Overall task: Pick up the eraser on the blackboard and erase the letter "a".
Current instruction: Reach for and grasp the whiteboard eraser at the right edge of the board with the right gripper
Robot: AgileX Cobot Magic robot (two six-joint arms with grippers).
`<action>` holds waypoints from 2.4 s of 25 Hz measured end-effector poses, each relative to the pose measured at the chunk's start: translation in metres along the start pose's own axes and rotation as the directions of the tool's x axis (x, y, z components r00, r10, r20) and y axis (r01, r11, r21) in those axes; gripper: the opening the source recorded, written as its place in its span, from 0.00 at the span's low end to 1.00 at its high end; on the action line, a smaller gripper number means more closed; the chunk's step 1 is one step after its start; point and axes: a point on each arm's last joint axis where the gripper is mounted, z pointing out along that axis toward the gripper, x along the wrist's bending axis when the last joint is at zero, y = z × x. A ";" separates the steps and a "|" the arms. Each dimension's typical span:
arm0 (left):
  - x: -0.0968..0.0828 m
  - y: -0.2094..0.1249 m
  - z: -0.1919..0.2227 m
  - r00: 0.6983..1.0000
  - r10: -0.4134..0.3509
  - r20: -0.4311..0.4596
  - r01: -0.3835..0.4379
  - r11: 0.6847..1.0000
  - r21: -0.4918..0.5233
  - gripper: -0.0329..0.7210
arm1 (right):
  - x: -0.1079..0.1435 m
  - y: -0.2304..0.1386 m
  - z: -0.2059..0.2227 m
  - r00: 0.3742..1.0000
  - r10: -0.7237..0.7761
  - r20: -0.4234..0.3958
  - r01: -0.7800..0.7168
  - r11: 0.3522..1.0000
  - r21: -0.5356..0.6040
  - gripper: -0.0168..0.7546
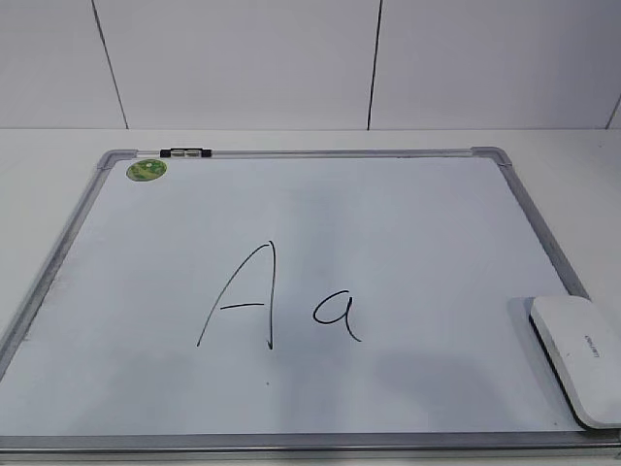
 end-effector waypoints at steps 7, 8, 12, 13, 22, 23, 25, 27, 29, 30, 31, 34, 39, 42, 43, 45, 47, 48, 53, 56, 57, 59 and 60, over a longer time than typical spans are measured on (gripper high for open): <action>0.000 0.000 0.000 1.000 0.000 0.000 0.000 1.000 0.000 0.36 | 0.014 0.003 0.002 0.983 -0.107 -0.149 0.110 0.994 0.014 0.76; 0.000 0.000 0.000 1.000 0.000 0.000 0.000 1.000 0.000 0.36 | 0.015 0.005 0.005 0.980 -0.111 -0.166 0.118 0.992 0.034 0.76; 0.000 0.000 0.000 1.000 0.000 0.000 0.000 1.000 0.000 0.36 | 0.020 0.014 0.019 0.972 -0.092 -0.216 0.123 0.983 0.135 0.76; 0.000 0.000 0.000 1.000 0.000 0.000 0.000 1.000 0.000 0.36 | 0.021 0.017 0.024 0.971 -0.080 -0.226 0.120 0.979 0.167 0.76; 0.000 0.000 0.000 1.000 0.000 0.000 0.000 1.000 0.000 0.36 | 0.029 0.035 0.064 0.957 0.036 -0.286 0.087 0.909 0.408 0.76; 0.000 0.000 0.000 1.000 0.000 0.000 0.000 1.000 0.000 0.36 | 0.030 0.039 0.068 0.956 0.048 -0.290 0.085 0.899 0.430 0.76; 0.000 0.000 0.000 1.000 0.000 0.000 0.000 1.000 0.000 0.36 | 0.032 0.048 0.077 0.953 0.074 -0.294 0.082 0.871 0.484 0.76; 0.000 0.000 0.000 1.000 0.000 0.000 0.000 1.000 0.000 0.36 | 0.033 0.057 0.085 0.951 0.088 -0.295 0.086 0.845 0.528 0.76; 0.000 0.000 0.000 1.000 0.000 0.000 0.000 1.000 0.000 0.36 | 0.034 0.069 0.091 0.950 0.097 -0.296 0.087 0.830 0.550 0.76; 0.000 0.000 0.000 1.000 0.000 0.000 0.000 1.000 0.000 0.36 | 0.034 0.072 0.095 0.950 0.101 -0.295 0.086 0.824 0.559 0.76; 0.000 0.000 0.000 1.000 0.000 0.000 0.000 1.000 0.000 0.36 | 0.035 0.076 0.097 0.949 0.104 -0.296 0.085 0.823 0.562 0.76; 0.000 0.000 0.000 1.000 0.000 0.000 0.000 1.000 0.000 0.36 | 0.035 0.084 0.100 0.951 0.106 -0.292 0.076 0.833 0.548 0.76; 0.000 0.000 0.000 1.000 0.000 0.000 0.000 1.000 0.000 0.36 | 0.035 0.085 0.101 0.953 0.130 -0.275 0.045 0.835 0.548 0.76; 0.000 0.000 0.000 1.000 0.000 0.000 0.000 1.000 0.000 0.36 | 0.035 0.085 0.107 0.953 0.137 -0.270 0.043 0.822 0.568 0.76; 0.000 0.000 0.000 1.000 0.000 0.000 0.000 1.000 0.000 0.36 | 0.035 0.085 0.109 0.953 0.140 -0.268 0.043 0.816 0.576 0.76; 0.000 0.000 0.000 1.000 0.000 0.000 0.000 1.000 0.000 0.36 | 0.035 0.084 0.114 0.953 0.147 -0.263 0.041 0.802 0.596 0.76; 0.000 0.000 0.000 1.000 0.000 0.000 0.000 1.000 0.000 0.36 | 0.035 0.085 0.118 0.954 0.151 -0.260 0.042 0.789 0.613 0.78; 0.000 0.000 0.000 1.000 0.000 0.000 0.000 1.000 0.000 0.36 | 0.035 0.085 0.120 0.954 0.153 -0.258 0.042 0.784 0.619 0.79; 0.000 0.000 0.000 1.000 0.000 0.000 0.000 1.000 0.000 0.36 | 0.036 0.083 0.132 0.954 0.166 -0.248 0.042 0.748 0.662 0.84; 0.000 0.000 0.000 1.000 0.000 0.000 0.000 1.000 0.000 0.36 | 0.036 0.081 0.141 0.955 0.175 -0.239 0.043 0.716 0.696 0.85; 0.000 0.000 0.000 1.000 0.000 0.000 0.000 1.000 0.000 0.36 | 0.036 0.080 0.144 0.955 0.178 -0.236 0.043 0.706 0.707 0.85; 0.000 0.000 0.000 1.000 0.000 0.000 0.000 1.000 0.000 0.36 | 0.036 0.078 0.151 0.956 0.183 -0.228 0.041 0.688 0.725 0.85; 0.000 0.000 0.000 1.000 0.000 0.000 0.000 1.000 0.000 0.36 | 0.036 0.078 0.154 0.957 0.183 -0.223 0.039 0.683 0.729 0.85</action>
